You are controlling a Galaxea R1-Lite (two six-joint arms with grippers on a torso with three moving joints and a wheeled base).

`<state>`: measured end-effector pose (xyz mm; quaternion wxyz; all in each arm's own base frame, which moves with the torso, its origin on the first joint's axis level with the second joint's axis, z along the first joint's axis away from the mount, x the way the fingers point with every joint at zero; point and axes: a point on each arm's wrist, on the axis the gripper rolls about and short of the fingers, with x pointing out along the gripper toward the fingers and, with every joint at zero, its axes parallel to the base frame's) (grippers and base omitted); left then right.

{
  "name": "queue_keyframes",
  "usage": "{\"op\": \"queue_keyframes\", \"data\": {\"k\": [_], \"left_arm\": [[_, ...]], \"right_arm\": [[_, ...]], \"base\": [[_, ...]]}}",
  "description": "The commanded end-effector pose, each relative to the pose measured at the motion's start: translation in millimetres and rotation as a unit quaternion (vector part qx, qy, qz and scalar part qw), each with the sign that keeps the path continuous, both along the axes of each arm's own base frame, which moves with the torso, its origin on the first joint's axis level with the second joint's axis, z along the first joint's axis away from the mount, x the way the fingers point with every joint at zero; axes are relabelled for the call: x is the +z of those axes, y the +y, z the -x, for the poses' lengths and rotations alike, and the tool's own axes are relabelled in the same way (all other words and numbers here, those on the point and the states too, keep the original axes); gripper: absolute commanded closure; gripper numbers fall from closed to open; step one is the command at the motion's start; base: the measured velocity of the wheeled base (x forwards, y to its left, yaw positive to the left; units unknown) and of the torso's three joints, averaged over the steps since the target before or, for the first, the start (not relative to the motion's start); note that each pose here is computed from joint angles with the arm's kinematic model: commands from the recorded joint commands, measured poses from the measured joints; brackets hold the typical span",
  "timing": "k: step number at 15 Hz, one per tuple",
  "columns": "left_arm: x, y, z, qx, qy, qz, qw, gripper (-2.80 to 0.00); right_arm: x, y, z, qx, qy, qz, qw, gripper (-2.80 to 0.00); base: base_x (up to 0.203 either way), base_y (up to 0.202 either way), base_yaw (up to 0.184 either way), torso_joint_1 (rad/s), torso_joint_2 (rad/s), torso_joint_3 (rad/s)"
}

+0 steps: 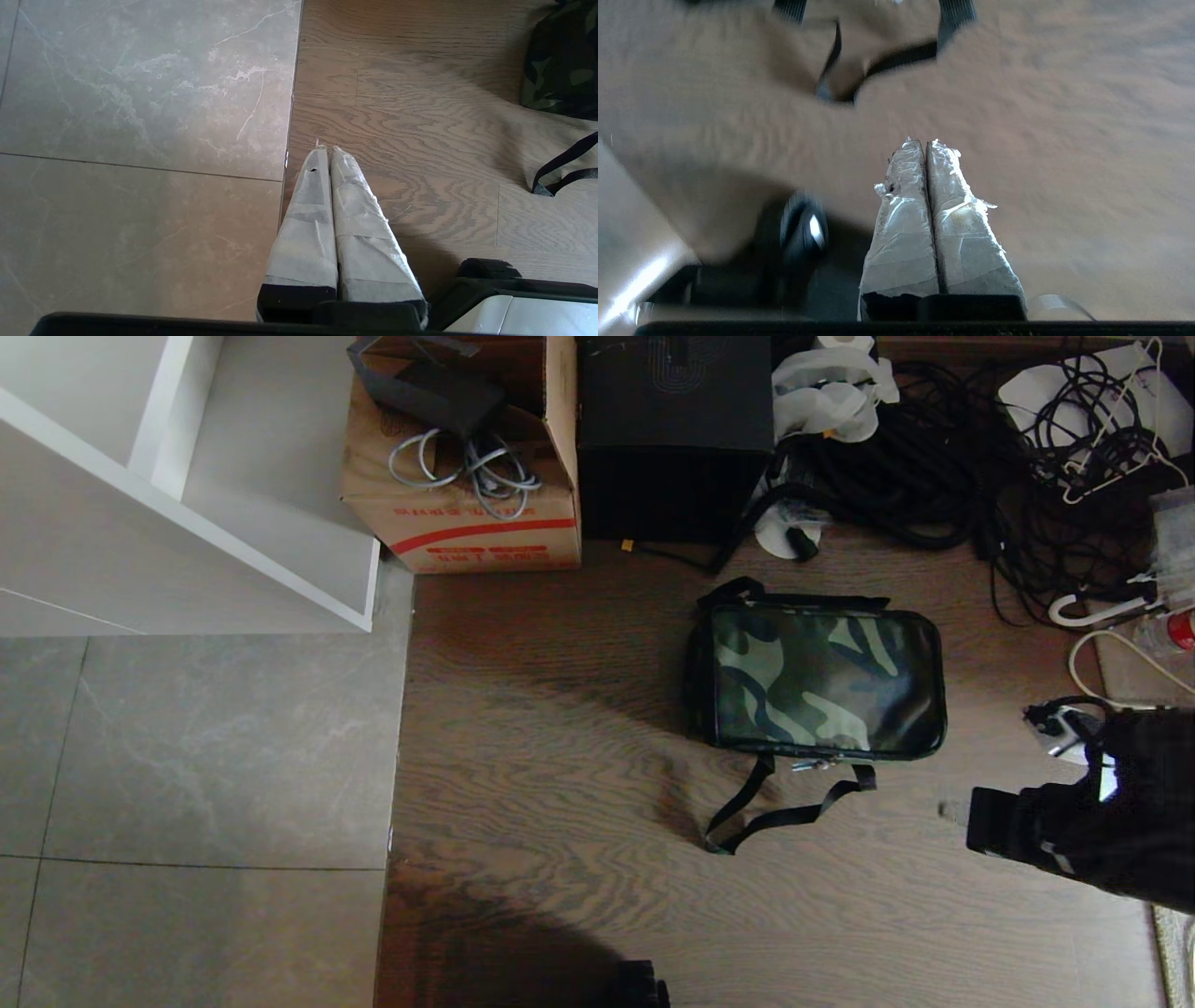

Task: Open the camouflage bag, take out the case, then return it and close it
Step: Open the top of the storage box

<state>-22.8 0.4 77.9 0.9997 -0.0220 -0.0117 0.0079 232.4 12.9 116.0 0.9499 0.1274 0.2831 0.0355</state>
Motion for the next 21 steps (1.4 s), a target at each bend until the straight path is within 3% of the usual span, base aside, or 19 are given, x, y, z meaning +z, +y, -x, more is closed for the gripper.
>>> {"op": "queue_keyframes", "data": {"k": [1,3,7,11,14,18,21], "left_arm": [[-3,0,-1,0.000,0.004,0.000,1.0000,0.00],[-3,0,-1,0.000,0.005,0.000,1.0000,0.00],[-3,0,-1,0.000,0.004,0.000,1.0000,0.00],[-2,0,-1,0.000,0.004,0.000,1.0000,0.00],[-3,0,-1,0.001,0.004,0.000,1.0000,0.00],[-2,0,-1,0.001,0.004,0.000,1.0000,0.00],[-2,0,-1,0.001,0.004,0.000,1.0000,0.00]], "right_arm": [[-35,1,-36,-0.019,0.024,-0.027,0.999,-2.80],[-46,1,-45,-0.027,0.034,-0.041,0.998,-2.80],[-67,11,-59,-0.009,0.010,-0.045,0.999,-2.80],[-87,28,-67,0.004,0.025,-0.077,0.997,-2.80],[-102,33,-76,0.007,0.028,-0.080,0.996,-2.80],[-95,39,-109,0.018,-0.042,-0.087,0.995,-2.80],[-99,42,-117,0.024,-0.050,-0.081,0.995,-2.80]], "base": [[0.000,0.000,0.000,0.000,0.00,0.000],[0.000,0.000,0.000,0.000,0.00,0.000],[0.000,0.000,0.000,0.000,0.00,0.000],[0.000,0.000,0.000,0.000,0.00,0.000],[0.000,0.000,0.000,0.000,0.00,0.000],[0.000,0.000,0.000,0.000,0.00,0.000],[0.000,0.000,0.000,0.000,0.00,0.000]]}}
